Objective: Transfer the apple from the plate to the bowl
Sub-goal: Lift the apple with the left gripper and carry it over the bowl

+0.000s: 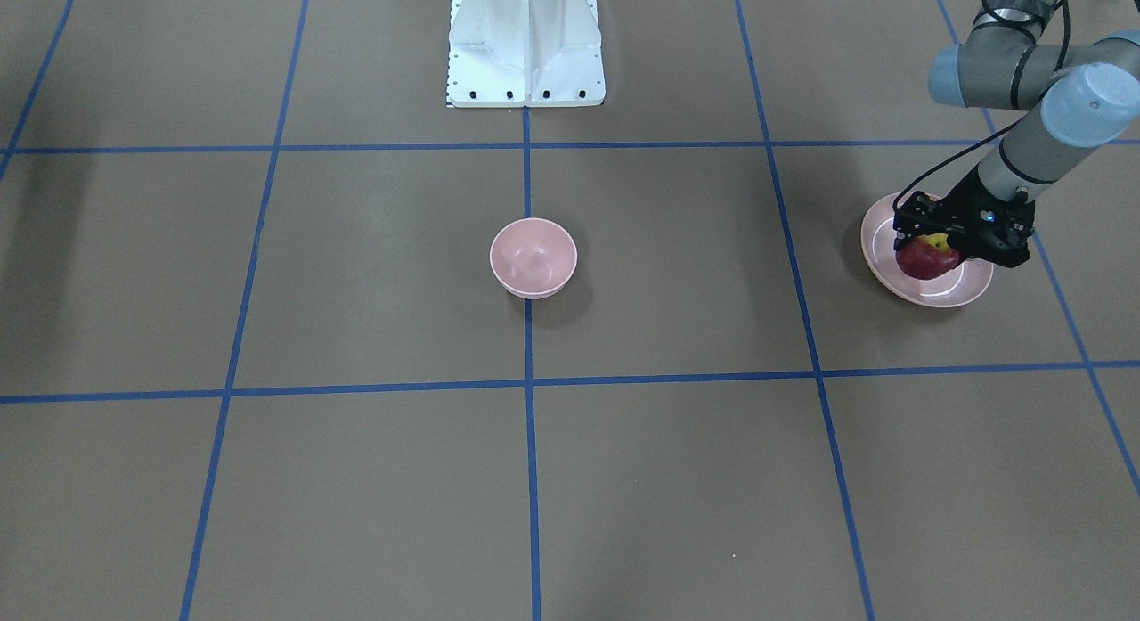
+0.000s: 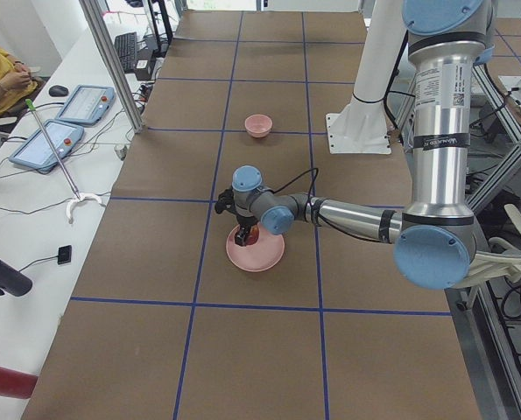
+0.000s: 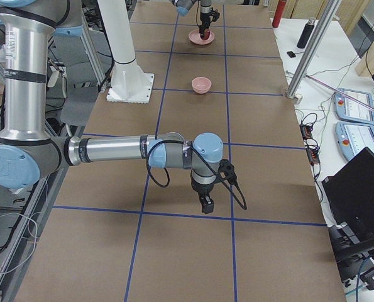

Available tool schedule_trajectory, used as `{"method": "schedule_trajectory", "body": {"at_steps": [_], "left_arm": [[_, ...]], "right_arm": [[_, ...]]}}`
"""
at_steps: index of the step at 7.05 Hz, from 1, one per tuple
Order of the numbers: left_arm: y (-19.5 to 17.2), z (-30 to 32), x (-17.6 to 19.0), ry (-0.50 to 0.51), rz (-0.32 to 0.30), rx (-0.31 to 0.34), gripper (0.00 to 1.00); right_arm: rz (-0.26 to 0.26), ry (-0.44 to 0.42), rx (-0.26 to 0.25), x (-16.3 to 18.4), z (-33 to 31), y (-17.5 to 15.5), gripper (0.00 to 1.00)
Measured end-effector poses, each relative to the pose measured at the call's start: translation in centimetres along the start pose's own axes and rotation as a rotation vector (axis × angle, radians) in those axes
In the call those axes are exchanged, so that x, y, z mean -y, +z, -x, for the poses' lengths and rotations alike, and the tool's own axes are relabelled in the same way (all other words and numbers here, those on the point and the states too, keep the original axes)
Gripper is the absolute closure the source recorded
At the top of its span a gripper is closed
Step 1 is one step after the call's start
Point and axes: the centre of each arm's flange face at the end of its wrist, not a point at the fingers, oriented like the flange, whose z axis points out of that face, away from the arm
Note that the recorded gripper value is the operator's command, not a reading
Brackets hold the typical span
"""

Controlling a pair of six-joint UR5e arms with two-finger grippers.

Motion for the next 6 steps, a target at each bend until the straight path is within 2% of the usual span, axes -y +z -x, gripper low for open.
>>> {"method": "schedule_trajectory", "body": {"at_steps": [1,3,5,6], "left_arm": [[-2.0,-2.0,0.9,-0.018,0.001,-0.02,0.73],[-6.0,-8.2,5.5,-0.145,-0.009,-0.035,0.73],[-7.2,-18.5,11.0,-0.264,0.003,-0.048,0.73],[-7.0,-26.0,13.3,-0.315,0.024,-0.024,0.73]], "right_arm": [[0.0,0.001,0.0,0.0,0.0,0.0,0.0],[0.001,0.002,0.0,0.0,0.0,0.1,0.0],[0.001,0.002,0.001,0.0,-0.1,0.1,0.0],[0.003,0.003,0.001,-0.1,-0.1,0.1,0.0]]}}
